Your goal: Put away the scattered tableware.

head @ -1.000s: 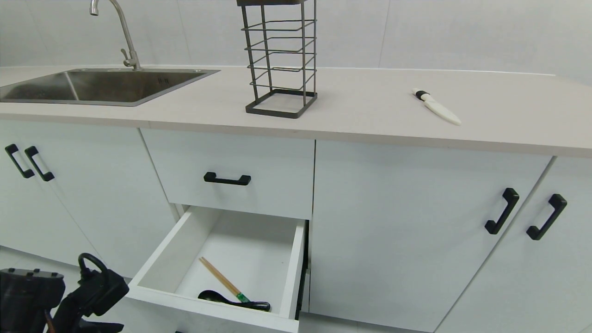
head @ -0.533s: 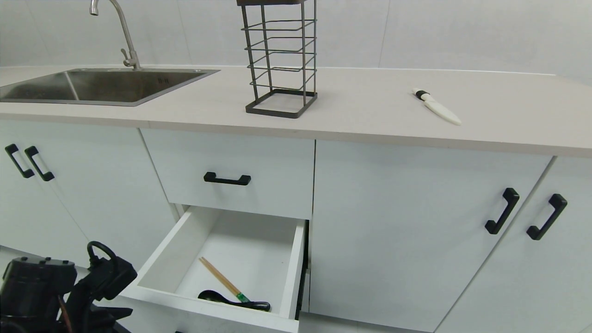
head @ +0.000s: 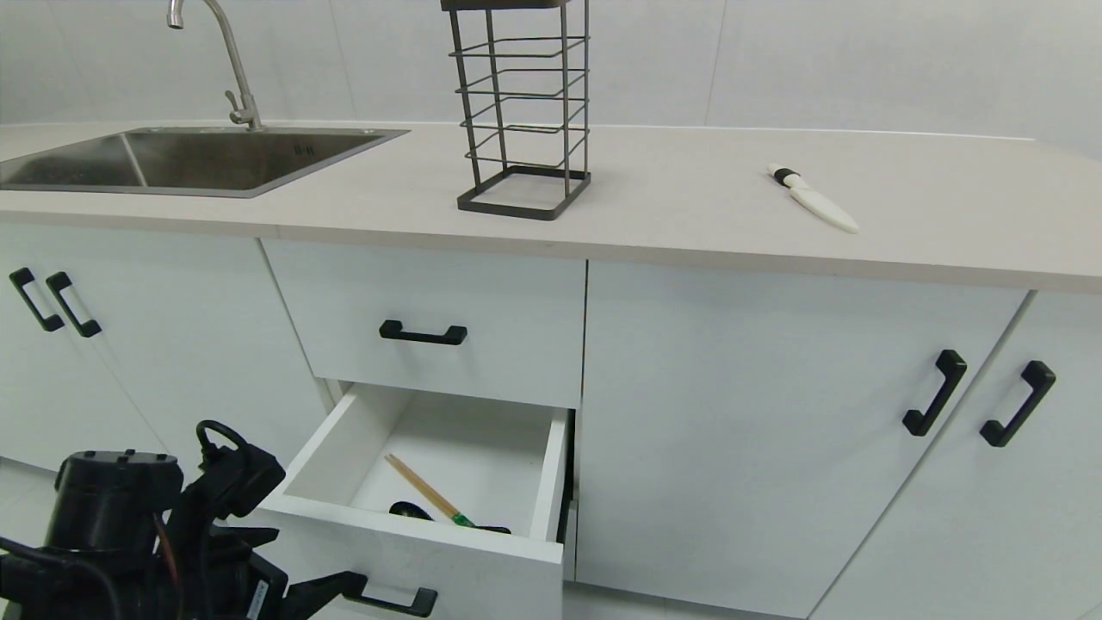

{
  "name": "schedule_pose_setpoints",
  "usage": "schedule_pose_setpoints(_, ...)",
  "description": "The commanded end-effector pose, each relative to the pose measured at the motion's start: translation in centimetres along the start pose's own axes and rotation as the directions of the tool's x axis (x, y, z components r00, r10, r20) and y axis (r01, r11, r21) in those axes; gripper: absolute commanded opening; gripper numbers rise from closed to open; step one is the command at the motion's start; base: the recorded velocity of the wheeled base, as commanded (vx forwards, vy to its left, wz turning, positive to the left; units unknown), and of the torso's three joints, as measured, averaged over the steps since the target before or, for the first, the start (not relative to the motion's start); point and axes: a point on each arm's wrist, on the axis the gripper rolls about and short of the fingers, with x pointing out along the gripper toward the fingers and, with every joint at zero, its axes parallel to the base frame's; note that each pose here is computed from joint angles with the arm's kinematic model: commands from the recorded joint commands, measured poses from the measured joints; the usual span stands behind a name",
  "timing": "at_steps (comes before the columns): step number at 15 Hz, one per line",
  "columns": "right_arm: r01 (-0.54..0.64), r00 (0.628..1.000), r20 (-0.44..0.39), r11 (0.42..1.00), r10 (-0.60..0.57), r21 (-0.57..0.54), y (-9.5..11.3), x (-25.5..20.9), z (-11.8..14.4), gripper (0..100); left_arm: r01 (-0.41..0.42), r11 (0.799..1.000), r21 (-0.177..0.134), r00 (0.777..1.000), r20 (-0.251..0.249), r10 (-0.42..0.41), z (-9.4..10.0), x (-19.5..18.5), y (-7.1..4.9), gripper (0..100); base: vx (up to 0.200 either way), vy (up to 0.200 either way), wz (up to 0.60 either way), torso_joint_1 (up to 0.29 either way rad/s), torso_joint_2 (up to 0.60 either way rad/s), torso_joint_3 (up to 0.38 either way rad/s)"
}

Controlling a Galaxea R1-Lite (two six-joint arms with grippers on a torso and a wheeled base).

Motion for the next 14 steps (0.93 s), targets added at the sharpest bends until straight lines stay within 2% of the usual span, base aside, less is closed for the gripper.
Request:
schedule_pose_setpoints(1, 0.0, 1.0, -0.002, 1.0, 0.0, 0.0, 0.0, 0.0, 0.0, 100, 0.006, 1.0, -0.006, 1.0, -0.018, -0.006, -0.1, 1.7, 0.4, 100, 0.0, 0.0, 0.0, 0.0, 0.0, 0.0)
schedule_pose_setpoints(3, 0.0, 1.0, -0.002, 1.0, 0.0, 0.0, 0.0, 0.0, 0.0, 100, 0.002, 1.0, 0.004, 1.0, 0.027, -0.002, 0.4, 2.4, 0.6, 100, 0.0, 0.0, 0.0, 0.0, 0.0, 0.0)
schedule_pose_setpoints(6, -0.001, 1.0, -0.002, 1.0, 0.001, 0.0, 0.0, 0.0, 0.0, 100, -0.001, 1.0, 0.008, 0.999, 0.048, 0.001, 0.6, 2.9, 0.8, 100, 0.0, 0.0, 0.0, 0.0, 0.0, 0.0)
schedule_pose_setpoints(12, 0.0, 1.0, -0.002, 1.0, 0.0, 0.0, 0.0, 0.0, 0.0, 100, 0.008, 1.0, 0.025, 0.992, 0.127, -0.011, 1.5, 4.5, 1.3, 100, 0.0, 0.0, 0.0, 0.0, 0.0, 0.0)
schedule_pose_setpoints(14, 0.0, 1.0, -0.002, 1.0, 0.0, 0.0, 0.0, 0.0, 0.0, 100, 0.014, 0.999, 0.03, 0.99, 0.14, -0.018, 1.9, 4.9, 1.5, 100, 0.0, 0.0, 0.0, 0.0, 0.0, 0.0)
